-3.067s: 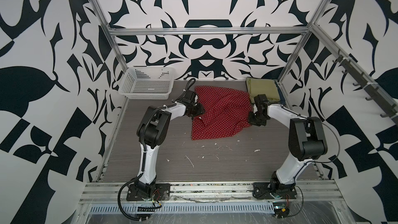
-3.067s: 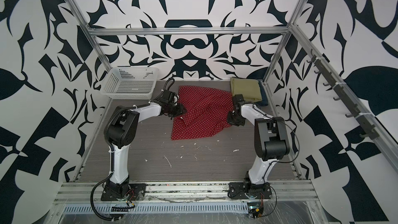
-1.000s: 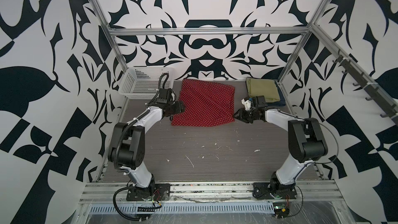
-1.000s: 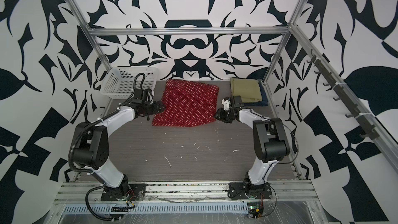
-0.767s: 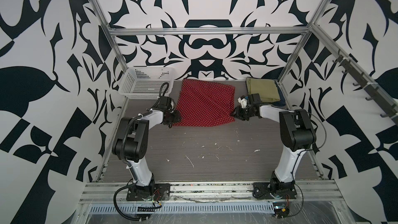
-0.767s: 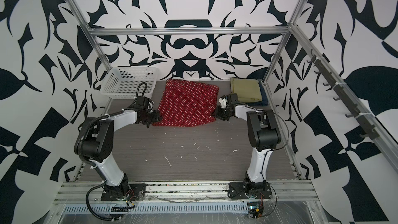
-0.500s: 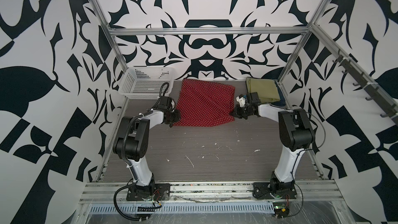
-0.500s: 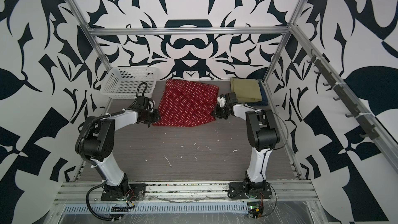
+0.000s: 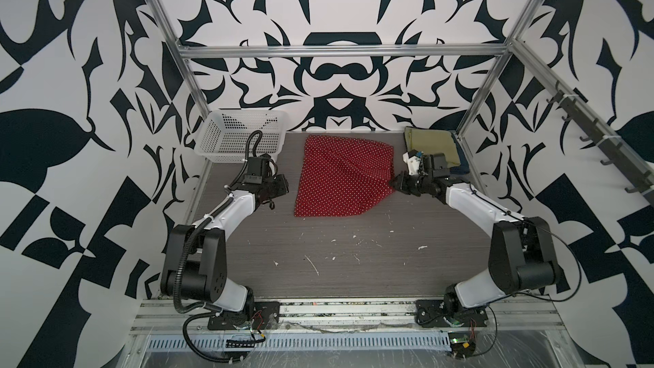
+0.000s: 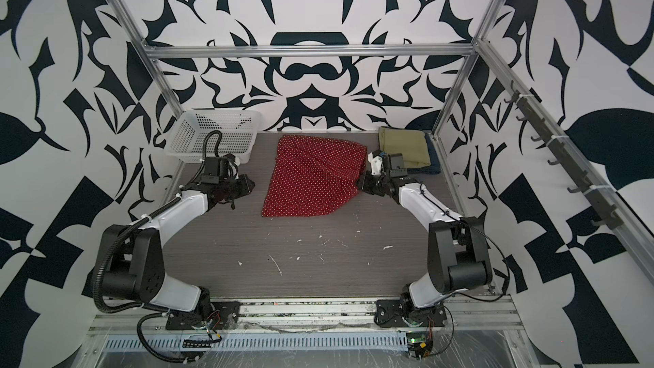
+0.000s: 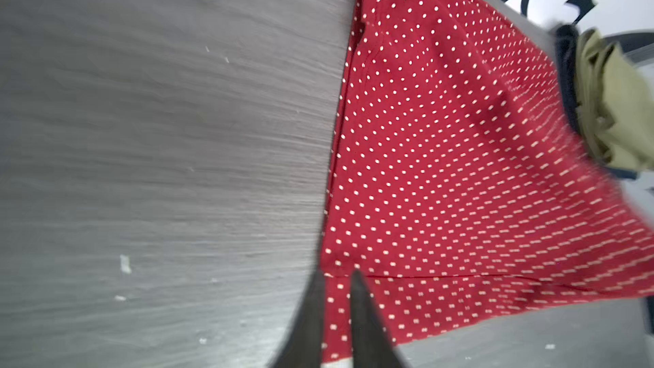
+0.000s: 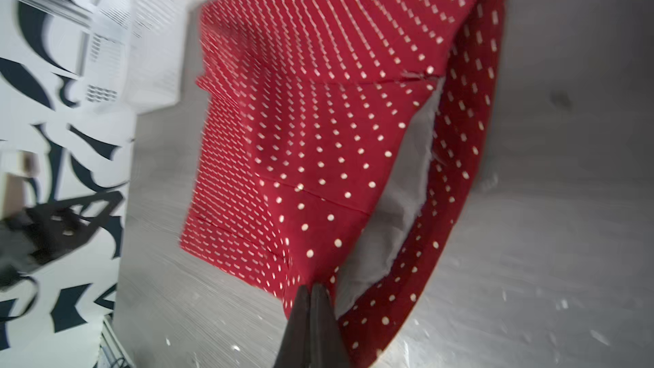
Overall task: Fold and stack the skirts
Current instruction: 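Press and square the flattened red skirt with both grippers, then grasp the skirt's near corners with both grippers and lift it high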
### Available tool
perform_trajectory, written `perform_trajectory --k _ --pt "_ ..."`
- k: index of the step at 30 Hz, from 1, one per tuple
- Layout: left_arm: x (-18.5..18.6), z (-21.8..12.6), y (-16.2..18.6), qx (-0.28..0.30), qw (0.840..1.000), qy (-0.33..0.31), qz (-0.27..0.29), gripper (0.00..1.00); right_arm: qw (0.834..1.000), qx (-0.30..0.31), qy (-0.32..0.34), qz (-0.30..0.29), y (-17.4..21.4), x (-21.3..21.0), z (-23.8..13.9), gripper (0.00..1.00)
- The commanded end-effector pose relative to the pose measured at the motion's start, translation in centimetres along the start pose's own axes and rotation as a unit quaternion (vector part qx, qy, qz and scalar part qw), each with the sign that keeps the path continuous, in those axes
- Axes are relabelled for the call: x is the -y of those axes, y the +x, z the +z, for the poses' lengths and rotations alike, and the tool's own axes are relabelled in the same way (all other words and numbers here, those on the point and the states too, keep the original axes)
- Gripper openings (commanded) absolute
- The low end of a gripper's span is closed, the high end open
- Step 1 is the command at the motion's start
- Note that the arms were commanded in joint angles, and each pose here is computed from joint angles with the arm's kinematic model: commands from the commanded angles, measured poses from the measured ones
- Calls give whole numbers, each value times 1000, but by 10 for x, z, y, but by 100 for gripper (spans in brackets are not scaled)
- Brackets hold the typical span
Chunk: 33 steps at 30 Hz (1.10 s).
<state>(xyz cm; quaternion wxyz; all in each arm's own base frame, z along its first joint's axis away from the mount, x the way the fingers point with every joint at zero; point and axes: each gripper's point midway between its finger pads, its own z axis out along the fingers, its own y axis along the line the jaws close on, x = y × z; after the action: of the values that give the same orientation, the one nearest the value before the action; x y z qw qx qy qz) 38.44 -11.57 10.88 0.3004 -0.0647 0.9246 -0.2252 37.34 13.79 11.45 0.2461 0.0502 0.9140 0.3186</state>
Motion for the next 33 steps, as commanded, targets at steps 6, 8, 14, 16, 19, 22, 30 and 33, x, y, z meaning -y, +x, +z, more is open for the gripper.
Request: perform_trajectory --k 6,8,14,16,19,22,30,33 --pt "5 34 90 -125 991 25 -29 52 997 -39 56 32 51 48 14 0" --pt "6 40 101 -138 990 17 -16 39 996 -37 67 35 52 52 13 0" --pt "-5 46 105 -137 990 -9 -28 0 993 -21 106 49 51 70 4 0" --pt "-5 42 101 -129 991 -13 -25 0 992 -13 113 55 48 75 -1 0" --pt "-10 33 87 -107 993 -39 -18 0 991 -2 117 62 35 78 -10 0" --pt "-13 20 66 -90 994 -57 -9 0 991 17 117 59 14 73 -23 0" --pt "-4 -15 -3 -14 998 -60 14 0 990 100 90 43 -42 40 -67 0" --pt "9 -21 -21 2 999 -44 28 0 992 114 46 40 -51 19 -72 0"
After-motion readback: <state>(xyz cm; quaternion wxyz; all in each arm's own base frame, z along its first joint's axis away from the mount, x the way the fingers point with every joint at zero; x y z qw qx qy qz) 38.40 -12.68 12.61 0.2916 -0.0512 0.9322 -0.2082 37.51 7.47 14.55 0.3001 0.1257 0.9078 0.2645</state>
